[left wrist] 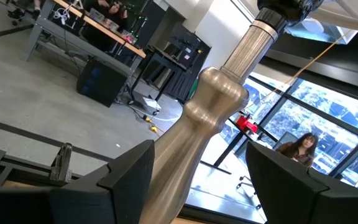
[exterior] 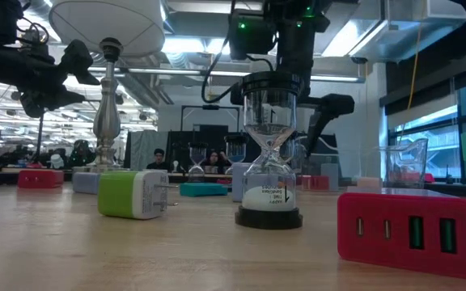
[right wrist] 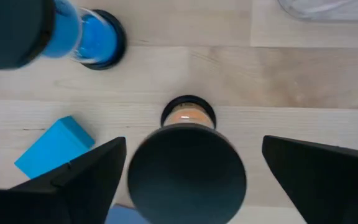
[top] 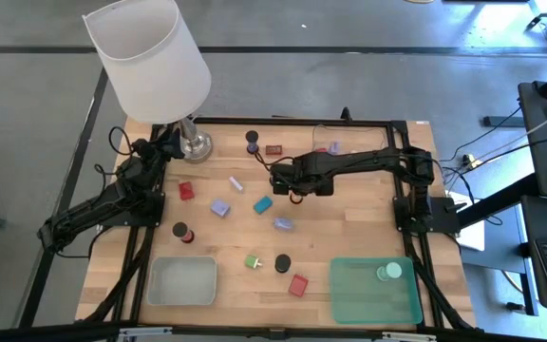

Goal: Pick & Place Office items
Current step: Put the orange hourglass into the green bin

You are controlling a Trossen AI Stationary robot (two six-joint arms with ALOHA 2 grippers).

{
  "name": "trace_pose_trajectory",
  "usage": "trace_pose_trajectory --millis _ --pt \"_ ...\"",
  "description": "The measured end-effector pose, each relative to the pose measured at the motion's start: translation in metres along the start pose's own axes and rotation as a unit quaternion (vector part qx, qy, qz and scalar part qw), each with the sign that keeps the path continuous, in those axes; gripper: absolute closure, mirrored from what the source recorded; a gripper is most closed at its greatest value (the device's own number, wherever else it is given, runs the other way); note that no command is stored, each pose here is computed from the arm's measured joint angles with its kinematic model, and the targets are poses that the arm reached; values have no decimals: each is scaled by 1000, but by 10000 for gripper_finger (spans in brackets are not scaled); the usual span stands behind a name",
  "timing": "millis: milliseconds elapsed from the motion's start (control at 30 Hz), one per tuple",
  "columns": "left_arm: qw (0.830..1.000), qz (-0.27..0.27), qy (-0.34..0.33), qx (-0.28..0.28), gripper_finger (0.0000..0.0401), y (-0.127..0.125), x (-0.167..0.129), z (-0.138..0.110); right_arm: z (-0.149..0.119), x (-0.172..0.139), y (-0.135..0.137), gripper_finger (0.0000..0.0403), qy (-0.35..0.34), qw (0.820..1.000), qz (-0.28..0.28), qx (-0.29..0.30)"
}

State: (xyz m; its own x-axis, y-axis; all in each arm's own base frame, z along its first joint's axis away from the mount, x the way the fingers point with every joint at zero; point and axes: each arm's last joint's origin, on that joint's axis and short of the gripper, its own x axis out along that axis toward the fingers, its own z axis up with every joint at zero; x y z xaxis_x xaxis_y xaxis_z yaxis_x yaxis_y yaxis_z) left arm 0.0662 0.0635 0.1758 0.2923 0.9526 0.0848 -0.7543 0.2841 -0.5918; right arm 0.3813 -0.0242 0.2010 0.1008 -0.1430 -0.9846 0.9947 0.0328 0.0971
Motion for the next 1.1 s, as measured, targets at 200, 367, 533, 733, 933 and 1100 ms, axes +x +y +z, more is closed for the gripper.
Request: trace_pose_trajectory --millis 200,367,533,733,933,1100 --pt "1000 0 0 0 150 0 0 0 -2 0 1 123 0 1000 2 -2" --pt "1000 0 0 0 150 0 0 0 -2 0 2 197 10 1000 8 22" --pt "1000 0 0 0 150 0 0 0 -4 -3 1 196 41 998 12 42" --pt "1000 0 0 0 150 0 0 0 -7 -29 -7 196 56 997 33 51" --pt "1000 0 0 0 150 0 0 0 -21 -74 -29 192 51 995 44 72" --pt "1000 0 0 0 150 0 0 0 -48 -106 -49 194 54 995 53 68"
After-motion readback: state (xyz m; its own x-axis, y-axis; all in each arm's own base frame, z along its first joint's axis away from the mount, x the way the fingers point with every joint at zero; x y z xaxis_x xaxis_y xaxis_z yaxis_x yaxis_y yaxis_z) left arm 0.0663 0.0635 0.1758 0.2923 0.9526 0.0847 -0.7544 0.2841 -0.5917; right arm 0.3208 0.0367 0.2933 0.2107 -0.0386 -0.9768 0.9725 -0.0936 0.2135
